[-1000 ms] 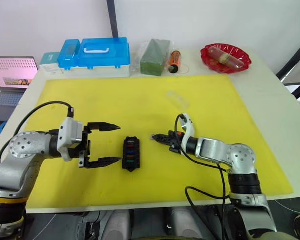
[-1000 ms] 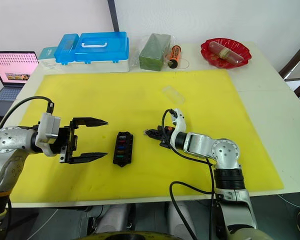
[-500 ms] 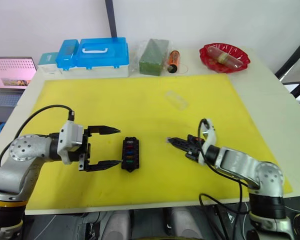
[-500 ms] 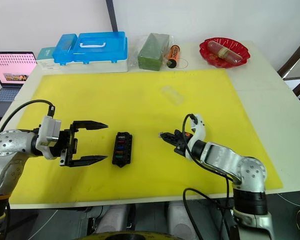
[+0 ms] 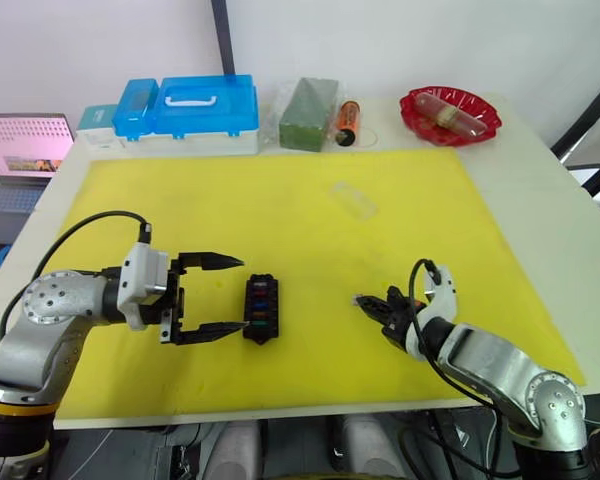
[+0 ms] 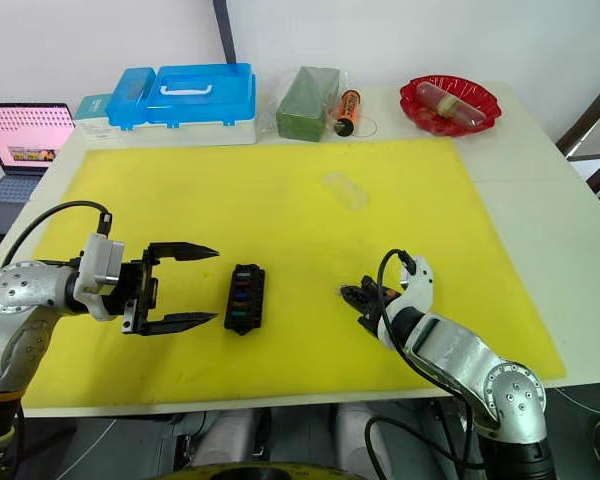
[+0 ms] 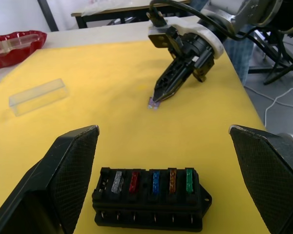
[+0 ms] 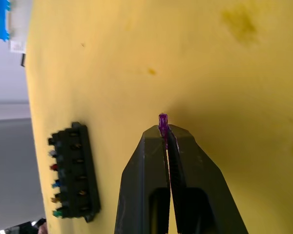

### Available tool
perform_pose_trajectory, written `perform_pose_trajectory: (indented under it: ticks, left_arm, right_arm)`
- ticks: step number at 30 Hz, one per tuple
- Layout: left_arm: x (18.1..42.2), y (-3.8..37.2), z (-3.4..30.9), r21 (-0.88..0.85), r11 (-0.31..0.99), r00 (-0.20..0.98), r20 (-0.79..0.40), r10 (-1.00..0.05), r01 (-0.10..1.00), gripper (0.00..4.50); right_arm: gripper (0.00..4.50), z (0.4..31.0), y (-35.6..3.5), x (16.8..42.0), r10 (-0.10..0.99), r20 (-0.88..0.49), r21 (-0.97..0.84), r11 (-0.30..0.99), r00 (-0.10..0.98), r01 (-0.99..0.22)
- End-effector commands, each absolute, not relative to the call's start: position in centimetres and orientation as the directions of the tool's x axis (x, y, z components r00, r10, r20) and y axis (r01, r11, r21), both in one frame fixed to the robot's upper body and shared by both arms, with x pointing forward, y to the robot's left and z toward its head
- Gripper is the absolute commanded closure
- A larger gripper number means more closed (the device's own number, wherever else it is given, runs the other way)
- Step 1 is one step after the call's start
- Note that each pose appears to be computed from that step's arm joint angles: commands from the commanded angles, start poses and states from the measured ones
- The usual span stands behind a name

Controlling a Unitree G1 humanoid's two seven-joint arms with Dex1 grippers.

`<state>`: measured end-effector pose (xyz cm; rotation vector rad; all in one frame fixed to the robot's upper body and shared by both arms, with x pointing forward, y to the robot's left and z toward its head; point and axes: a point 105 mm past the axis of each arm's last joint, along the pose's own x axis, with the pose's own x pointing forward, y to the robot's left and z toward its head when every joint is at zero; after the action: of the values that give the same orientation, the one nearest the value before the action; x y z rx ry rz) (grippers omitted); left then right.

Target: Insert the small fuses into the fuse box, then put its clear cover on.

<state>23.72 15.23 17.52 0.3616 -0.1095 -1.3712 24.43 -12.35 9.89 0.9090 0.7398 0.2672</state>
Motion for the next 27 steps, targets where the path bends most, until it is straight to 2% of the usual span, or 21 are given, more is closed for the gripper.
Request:
perform_pose_trajectory:
  ticks: [1,6,9,11,14,16,19,22,27]
  left_arm:
    - [23.3,14.8,18.1,0.346,0.134,0.185,-0.119,-0.975,0.929,0.0]
    - [22.9,14.2,18.2,0.351,0.102,0.15,-0.111,-0.983,0.931,0.0]
    - [21.9,13.2,18.3,0.345,0.053,0.094,-0.104,-0.99,0.937,0.0]
    - [21.4,12.8,18.2,0.34,0.027,0.067,-0.106,-0.992,0.94,0.0]
    - [20.5,12.2,17.5,0.33,-0.017,0.023,-0.118,-0.993,0.944,0.0]
    - [20.4,12.1,17.3,0.328,-0.017,0.022,-0.114,-0.993,0.944,0.0]
    - [20.6,12.1,17.3,0.327,0.002,0.038,-0.105,-0.994,0.945,0.0]
    - [20.5,12.0,17.1,0.326,0.01,0.046,-0.103,-0.994,0.945,0.0]
    - [20.4,11.9,17.0,0.325,0.019,0.055,-0.102,-0.993,0.945,0.0]
  right_arm:
    - [3.44,11.0,-11.7,23.4,0.567,-0.422,0.793,0.61,0.708,-0.015]
    - [1.7,11.7,-13.0,22.7,0.672,-0.413,0.731,0.647,0.615,-0.216]
    - [0.7,13.3,-14.0,22.6,0.781,-0.45,0.677,0.615,0.433,-0.405]
    - [0.7,14.7,-14.4,23.2,0.818,-0.46,0.674,0.575,0.346,-0.463]
    - [0.7,15.6,-14.1,25.4,0.812,-0.535,0.557,0.547,0.234,-0.625]
    - [0.7,15.6,-14.1,26.9,0.794,-0.579,0.501,0.528,0.188,-0.686]
    - [1.25,15.0,-14.0,28.4,0.779,-0.613,0.464,0.491,0.133,-0.737]
    - [2.24,14.3,-14.0,28.8,0.766,-0.639,0.45,0.447,0.07,-0.773]
    - [2.24,13.6,-14.3,29.4,0.752,-0.659,0.44,0.41,0.023,-0.799]
